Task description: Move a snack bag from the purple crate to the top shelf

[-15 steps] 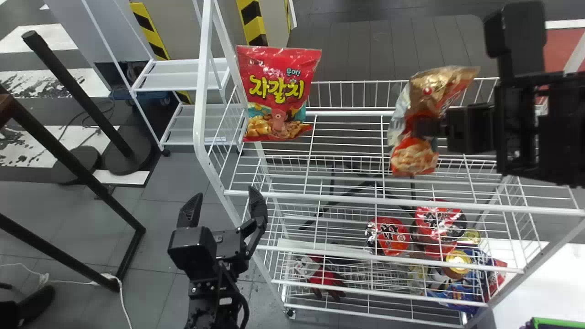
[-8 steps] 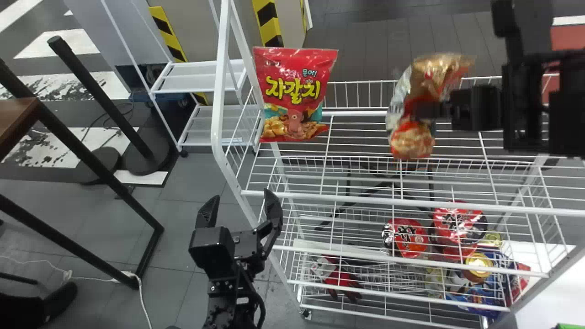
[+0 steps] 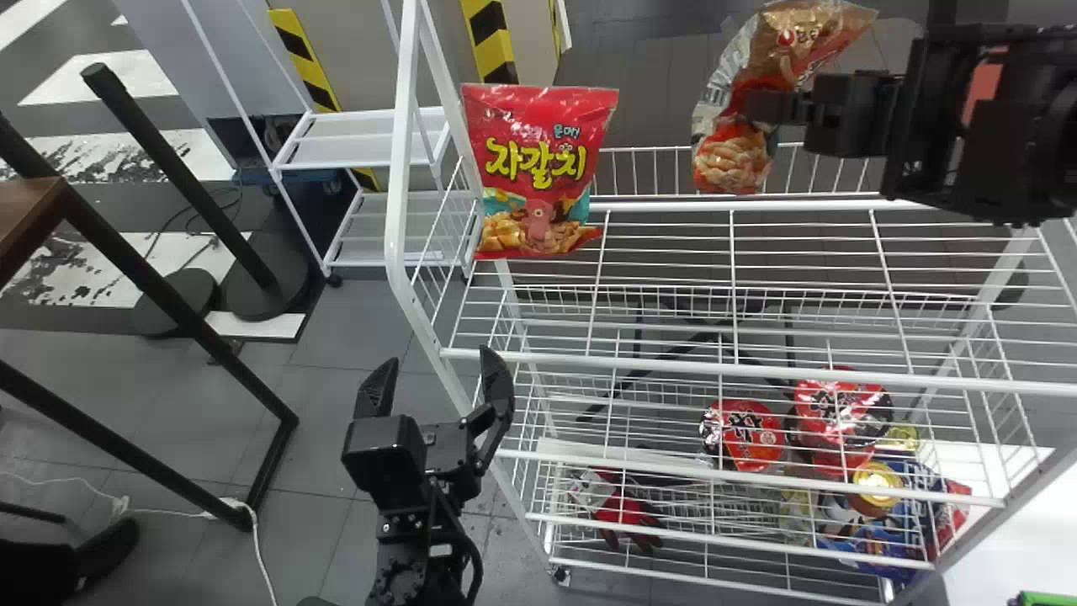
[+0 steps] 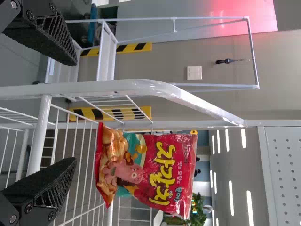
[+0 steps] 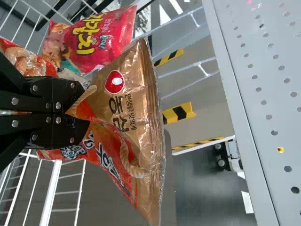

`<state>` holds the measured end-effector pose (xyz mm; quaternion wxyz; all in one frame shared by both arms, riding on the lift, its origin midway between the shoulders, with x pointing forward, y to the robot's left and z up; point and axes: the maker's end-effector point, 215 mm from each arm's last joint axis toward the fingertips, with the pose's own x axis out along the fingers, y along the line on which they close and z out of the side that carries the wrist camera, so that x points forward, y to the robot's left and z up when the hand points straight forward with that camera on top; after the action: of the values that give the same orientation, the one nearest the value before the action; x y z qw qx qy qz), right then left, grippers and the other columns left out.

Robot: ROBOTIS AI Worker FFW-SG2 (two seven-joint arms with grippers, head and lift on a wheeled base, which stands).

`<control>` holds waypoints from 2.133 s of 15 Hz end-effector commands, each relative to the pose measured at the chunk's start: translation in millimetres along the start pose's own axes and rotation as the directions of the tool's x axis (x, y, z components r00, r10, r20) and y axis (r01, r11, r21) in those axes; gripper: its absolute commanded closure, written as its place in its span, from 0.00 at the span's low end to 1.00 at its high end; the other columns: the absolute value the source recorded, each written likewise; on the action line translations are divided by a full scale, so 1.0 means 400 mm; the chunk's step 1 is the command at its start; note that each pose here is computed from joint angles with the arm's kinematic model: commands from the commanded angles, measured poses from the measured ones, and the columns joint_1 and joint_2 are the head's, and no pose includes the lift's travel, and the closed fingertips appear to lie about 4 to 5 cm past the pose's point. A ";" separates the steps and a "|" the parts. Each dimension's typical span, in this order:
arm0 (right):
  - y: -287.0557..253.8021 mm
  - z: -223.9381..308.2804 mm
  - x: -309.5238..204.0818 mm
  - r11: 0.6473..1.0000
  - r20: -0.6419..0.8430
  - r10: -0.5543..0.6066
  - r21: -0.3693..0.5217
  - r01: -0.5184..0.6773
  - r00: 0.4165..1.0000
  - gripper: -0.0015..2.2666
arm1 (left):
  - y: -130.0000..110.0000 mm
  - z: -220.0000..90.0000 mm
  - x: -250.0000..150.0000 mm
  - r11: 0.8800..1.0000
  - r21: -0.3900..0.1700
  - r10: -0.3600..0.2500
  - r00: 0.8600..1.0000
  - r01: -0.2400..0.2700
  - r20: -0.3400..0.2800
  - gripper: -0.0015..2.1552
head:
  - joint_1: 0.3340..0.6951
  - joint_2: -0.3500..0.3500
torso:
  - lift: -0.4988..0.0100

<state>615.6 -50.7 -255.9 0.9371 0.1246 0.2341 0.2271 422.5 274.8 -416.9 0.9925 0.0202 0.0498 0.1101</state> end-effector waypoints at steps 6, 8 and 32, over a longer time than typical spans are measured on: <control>0.053 -0.057 0.084 1.000 0.005 0.009 0.016 -0.009 1.000 0.91 | 0.007 0.001 0.000 1.000 0.002 0.002 1.000 -0.002 0.006 0.04 | 1.00 0.87 | 0.98; 0.060 -0.067 0.105 1.000 0.024 0.011 0.022 -0.011 1.000 0.91 | 0.010 -0.003 0.000 1.000 0.003 0.003 1.000 -0.003 0.005 0.04 | 1.00 0.88 | 0.98; 0.075 -0.162 0.157 0.988 0.138 -0.151 0.052 0.145 0.979 0.91 | 0.021 -0.015 0.005 1.000 -0.003 0.006 1.000 -0.006 0.017 0.04 | 1.00 0.94 | 0.98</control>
<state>623.1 13.6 -327.6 0.9616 0.1450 0.1833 0.1439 421.7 283.6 -422.7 0.9925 0.0201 0.0413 0.1129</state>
